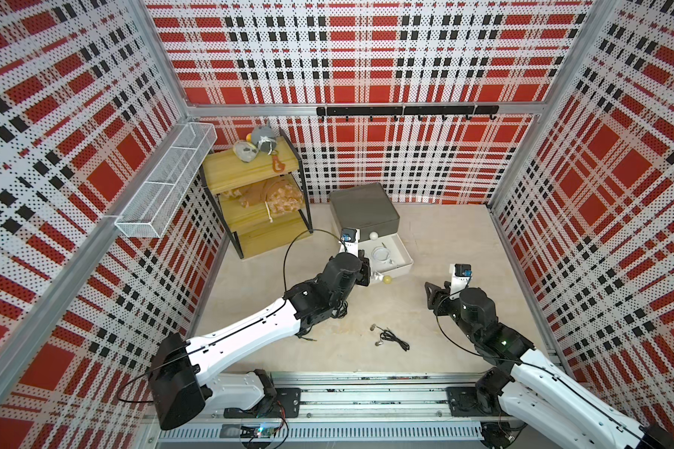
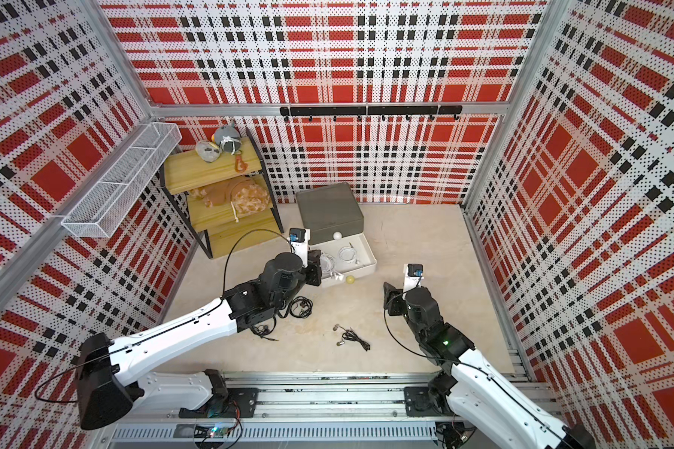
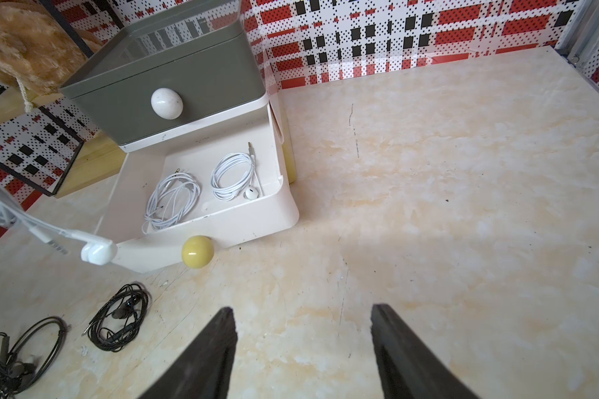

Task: Place the wired earphones into the drawer by color
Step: Place the wired earphones in the drawer.

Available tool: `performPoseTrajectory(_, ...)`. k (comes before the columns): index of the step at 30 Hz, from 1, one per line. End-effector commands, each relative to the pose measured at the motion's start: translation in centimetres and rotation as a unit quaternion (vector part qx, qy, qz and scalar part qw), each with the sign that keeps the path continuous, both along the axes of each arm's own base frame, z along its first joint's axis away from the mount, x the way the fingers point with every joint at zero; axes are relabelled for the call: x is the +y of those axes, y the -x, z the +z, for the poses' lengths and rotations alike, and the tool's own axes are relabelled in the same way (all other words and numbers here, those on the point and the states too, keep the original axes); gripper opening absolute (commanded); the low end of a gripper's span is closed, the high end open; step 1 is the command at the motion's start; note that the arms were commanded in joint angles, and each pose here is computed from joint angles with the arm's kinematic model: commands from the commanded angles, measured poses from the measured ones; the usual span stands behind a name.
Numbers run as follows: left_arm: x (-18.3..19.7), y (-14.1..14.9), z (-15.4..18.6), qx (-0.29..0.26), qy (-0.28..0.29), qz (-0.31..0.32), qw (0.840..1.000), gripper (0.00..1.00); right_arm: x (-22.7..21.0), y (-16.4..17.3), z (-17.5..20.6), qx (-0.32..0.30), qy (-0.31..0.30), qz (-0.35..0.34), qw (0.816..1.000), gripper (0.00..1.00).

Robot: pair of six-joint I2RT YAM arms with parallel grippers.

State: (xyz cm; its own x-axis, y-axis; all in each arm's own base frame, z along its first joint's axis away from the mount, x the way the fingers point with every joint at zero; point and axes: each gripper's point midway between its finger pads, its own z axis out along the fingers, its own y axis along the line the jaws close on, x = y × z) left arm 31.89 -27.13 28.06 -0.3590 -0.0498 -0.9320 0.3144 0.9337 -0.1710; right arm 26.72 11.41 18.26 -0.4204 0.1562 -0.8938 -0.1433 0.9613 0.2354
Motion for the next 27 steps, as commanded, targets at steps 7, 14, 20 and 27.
performPoseTrajectory(7,-1.9,-3.5,1.5,-0.022,-0.001,-0.020,1.000,0.00,-1.2,0.1,-0.7,-0.012,0.014,-0.022,1.000,0.69)
performPoseTrajectory(14,-3.1,-5.4,-0.5,-0.007,-0.009,-0.030,0.999,0.00,-1.4,-0.1,-1.5,-0.013,0.021,-0.029,0.999,0.69)
performPoseTrajectory(20,-4.0,-6.3,-3.2,0.014,-0.015,-0.042,0.999,0.00,-1.5,-0.3,-2.0,-0.009,0.029,-0.033,0.999,0.69)
performPoseTrajectory(27,-4.4,-7.0,-6.0,0.039,-0.019,-0.049,0.998,0.00,-1.2,-0.4,-2.3,-0.004,0.031,-0.026,0.999,0.69)
